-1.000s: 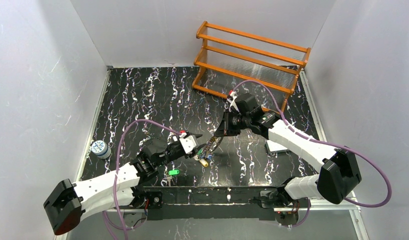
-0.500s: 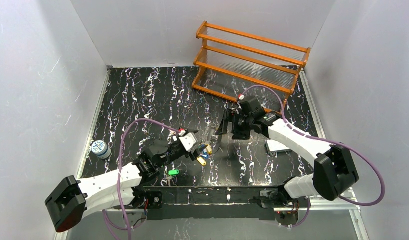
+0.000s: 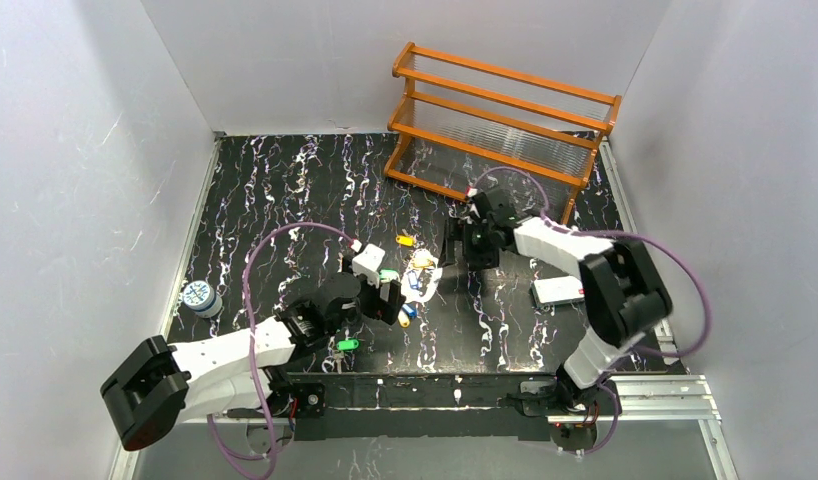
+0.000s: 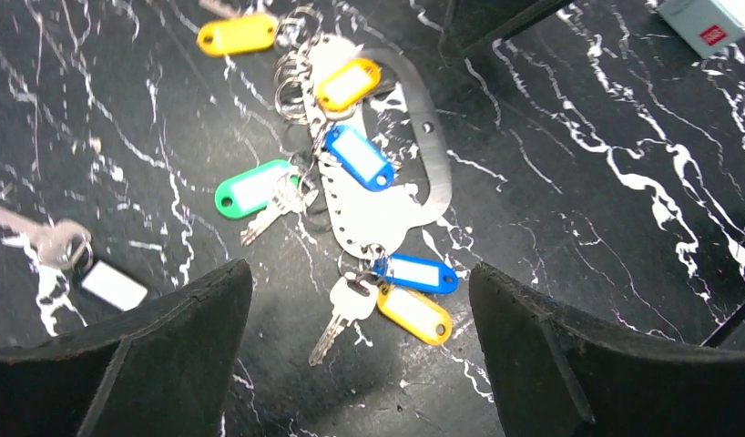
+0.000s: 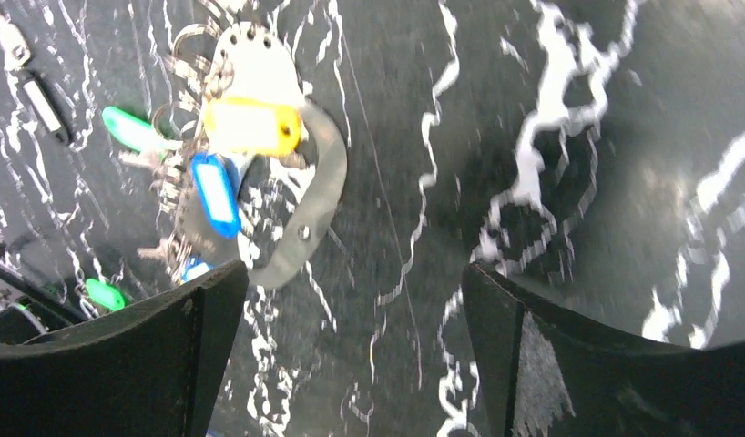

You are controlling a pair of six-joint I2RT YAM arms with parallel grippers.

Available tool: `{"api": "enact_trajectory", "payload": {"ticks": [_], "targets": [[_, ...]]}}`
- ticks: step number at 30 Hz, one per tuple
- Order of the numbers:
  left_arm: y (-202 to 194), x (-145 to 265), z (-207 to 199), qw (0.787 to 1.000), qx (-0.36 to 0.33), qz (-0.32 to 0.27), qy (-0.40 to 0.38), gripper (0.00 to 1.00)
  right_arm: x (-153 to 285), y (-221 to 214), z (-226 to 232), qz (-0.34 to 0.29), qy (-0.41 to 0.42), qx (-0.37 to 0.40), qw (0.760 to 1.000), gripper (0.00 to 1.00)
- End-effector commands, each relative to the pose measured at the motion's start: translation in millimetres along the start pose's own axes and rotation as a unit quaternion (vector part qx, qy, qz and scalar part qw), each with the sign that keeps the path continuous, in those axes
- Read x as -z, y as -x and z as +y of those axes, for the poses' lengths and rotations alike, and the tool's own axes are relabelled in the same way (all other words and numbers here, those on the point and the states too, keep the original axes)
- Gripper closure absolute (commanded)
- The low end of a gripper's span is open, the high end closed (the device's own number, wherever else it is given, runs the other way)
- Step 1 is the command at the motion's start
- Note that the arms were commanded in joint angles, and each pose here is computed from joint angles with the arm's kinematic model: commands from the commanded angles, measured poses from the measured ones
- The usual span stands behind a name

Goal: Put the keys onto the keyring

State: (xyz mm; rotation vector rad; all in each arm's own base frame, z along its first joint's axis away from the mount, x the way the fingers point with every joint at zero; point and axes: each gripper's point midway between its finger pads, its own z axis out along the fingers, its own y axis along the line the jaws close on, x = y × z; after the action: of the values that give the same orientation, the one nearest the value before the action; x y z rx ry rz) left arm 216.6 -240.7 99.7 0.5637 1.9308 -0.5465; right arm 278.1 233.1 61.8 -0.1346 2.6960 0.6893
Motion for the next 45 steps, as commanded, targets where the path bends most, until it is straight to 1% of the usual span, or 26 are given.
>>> {"api": "enact_trajectory", "payload": {"ticks": [1, 4, 9, 10, 12, 14, 15, 17, 18, 20, 21, 22, 23, 25, 27, 28, 30, 32, 33, 35, 36, 38, 41, 45], "targets": [[-6, 2, 14, 0.995, 0.070, 0.031, 0.061, 0.13, -23, 41, 30, -0.019, 0.065, 0.054, 0.996, 0.08], [-14, 2, 20, 0.992, 0.099, 0.045, 0.071, 0.13, -46, 47, 32, -0.004, 0.075, 0.072, 0.995, 0.16], [-29, 1, 26, 0.982, 0.172, 0.065, 0.048, 0.16, -66, 23, 25, 0.029, 0.092, 0.074, 0.993, 0.20], [-29, 0, 30, 0.978, 0.192, 0.065, 0.045, 0.18, -67, 14, 26, 0.038, 0.098, 0.074, 0.992, 0.21], [-33, -1, 34, 0.971, 0.223, 0.069, 0.041, 0.20, -68, -9, 28, 0.066, 0.110, 0.073, 0.989, 0.28], [-37, -2, 33, 0.967, 0.241, 0.080, 0.035, 0.21, -66, -44, 29, 0.103, 0.120, 0.068, 0.985, 0.34], [-39, -2, 32, 0.965, 0.245, 0.086, 0.032, 0.23, -63, -59, 34, 0.116, 0.131, 0.067, 0.982, 0.39], [-45, -3, 31, 0.962, 0.253, 0.102, 0.034, 0.28, -52, -88, 46, 0.140, 0.155, 0.059, 0.976, 0.57], [-49, -3, 30, 0.959, 0.257, 0.111, 0.034, 0.30, -46, -99, 55, 0.148, 0.175, 0.053, 0.972, 0.61], [-56, -3, 28, 0.955, 0.265, 0.126, 0.036, 0.33, -29, -119, 79, 0.164, 0.239, 0.046, 0.956, 0.62], [-60, -2, 28, 0.953, 0.269, 0.131, 0.037, 0.33, -20, -123, 90, 0.170, 0.267, 0.038, 0.948, 0.60], [-63, -1, 28, 0.952, 0.272, 0.134, 0.041, 0.33, -11, -123, 97, 0.169, 0.289, 0.038, 0.941, 0.58], [-65, 0, 30, 0.951, 0.275, 0.135, 0.047, 0.33, -4, -117, 101, 0.157, 0.297, 0.044, 0.941, 0.53], [-66, 4, 35, 0.949, 0.278, 0.135, 0.062, 0.33, 4, -93, 101, 0.115, 0.284, 0.057, 0.950, 0.47], [-64, 8, 38, 0.948, 0.277, 0.135, 0.074, 0.33, 7, -61, 97, 0.066, 0.258, 0.074, 0.961, 0.45], [-63, 11, 45, 0.948, 0.273, 0.131, 0.093, 0.34, 6, -47, 94, 0.044, 0.239, 0.086, 0.966, 0.45], [-59, 18, 51, 0.948, 0.268, 0.128, 0.112, 0.35, -1, -25, 91, 0.018, 0.203, 0.110, 0.973, 0.45], [-55, 25, 54, 0.948, 0.267, 0.124, 0.122, 0.38, -8, -2, 96, 0.008, 0.185, 0.131, 0.974, 0.45], [-57, 29, 54, 0.947, 0.269, 0.128, 0.125, 0.40, -15, 3, 97, 0.012, 0.182, 0.137, 0.974, 0.46], [-61, 32, 48, 0.944, 0.281, 0.135, 0.113, 0.50, -28, 15, 101, 0.019, 0.180, 0.142, 0.973, 0.48], [-63, 33, 43, 0.940, 0.294, 0.139, 0.104, 0.54, -39, 14, 100, 0.031, 0.178, 0.141, 0.973, 0.49], [-70, 34, 29, 0.932, 0.318, 0.155, 0.075, 0.63, -48, 21, 107, 0.040, 0.185, 0.148, 0.971, 0.49], [-81, 32, 16, 0.922, 0.350, 0.157, 0.043, 0.67, -74, 17, 105, 0.074, 0.181, 0.152, 0.969, 0.51], [-106, 33, 17, 0.914, 0.363, 0.175, 0.053, 0.67, -99, 5, 95, 0.115, 0.158, 0.147, 0.970, 0.60]]}}
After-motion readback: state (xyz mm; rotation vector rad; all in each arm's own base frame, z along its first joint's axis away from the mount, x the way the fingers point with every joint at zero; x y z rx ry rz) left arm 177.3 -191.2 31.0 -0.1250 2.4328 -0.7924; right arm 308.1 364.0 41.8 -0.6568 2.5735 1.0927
